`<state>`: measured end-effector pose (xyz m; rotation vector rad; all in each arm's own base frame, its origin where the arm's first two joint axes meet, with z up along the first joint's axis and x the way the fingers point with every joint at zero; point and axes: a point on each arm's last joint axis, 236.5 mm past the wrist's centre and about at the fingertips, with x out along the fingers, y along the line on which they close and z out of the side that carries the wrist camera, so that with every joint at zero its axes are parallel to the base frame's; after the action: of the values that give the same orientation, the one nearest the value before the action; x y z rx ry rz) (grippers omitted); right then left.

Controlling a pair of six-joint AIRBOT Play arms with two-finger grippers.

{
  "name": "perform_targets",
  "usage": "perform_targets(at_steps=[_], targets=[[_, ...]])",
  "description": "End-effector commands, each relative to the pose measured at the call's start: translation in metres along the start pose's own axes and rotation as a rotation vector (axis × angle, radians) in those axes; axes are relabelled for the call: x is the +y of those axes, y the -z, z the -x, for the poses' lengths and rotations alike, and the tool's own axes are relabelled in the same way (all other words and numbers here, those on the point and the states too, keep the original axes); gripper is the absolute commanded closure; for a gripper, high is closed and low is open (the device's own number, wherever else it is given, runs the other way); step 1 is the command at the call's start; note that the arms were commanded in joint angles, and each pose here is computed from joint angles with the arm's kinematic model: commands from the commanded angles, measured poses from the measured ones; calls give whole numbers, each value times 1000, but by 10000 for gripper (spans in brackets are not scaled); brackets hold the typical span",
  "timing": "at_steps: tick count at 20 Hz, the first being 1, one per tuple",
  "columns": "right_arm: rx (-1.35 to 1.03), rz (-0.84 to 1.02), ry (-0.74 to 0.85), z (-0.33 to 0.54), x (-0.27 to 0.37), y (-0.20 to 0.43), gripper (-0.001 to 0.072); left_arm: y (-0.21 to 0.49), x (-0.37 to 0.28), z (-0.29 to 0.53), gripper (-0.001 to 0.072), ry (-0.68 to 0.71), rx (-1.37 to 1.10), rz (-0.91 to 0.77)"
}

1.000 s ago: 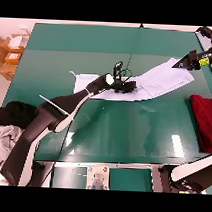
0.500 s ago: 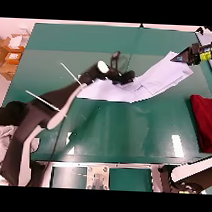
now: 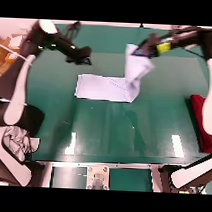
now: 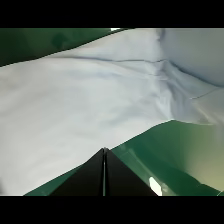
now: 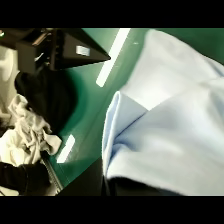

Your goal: Fold the shirts.

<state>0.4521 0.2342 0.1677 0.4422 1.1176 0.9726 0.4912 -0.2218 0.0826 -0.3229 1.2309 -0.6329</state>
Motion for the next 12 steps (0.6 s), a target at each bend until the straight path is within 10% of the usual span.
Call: perform_targets(at_steps=[1,3,5,7,12], targets=[[-29,49,-14,-104,46,-8,686,28,47,46,685,-63,104,32],[-34,33,-29,-187,48,1,631,30,63,57,685,-72,107,50],[-75,-9,-16,-261,33,10,172,28,77,67,685,-81,89,78],[-58,-87,1,-281,13,19,385,29,90,77,686,-88,83,106],[-97,-186,117,-137,-56,-27,373,31,113,90,686,-117,71,122]])
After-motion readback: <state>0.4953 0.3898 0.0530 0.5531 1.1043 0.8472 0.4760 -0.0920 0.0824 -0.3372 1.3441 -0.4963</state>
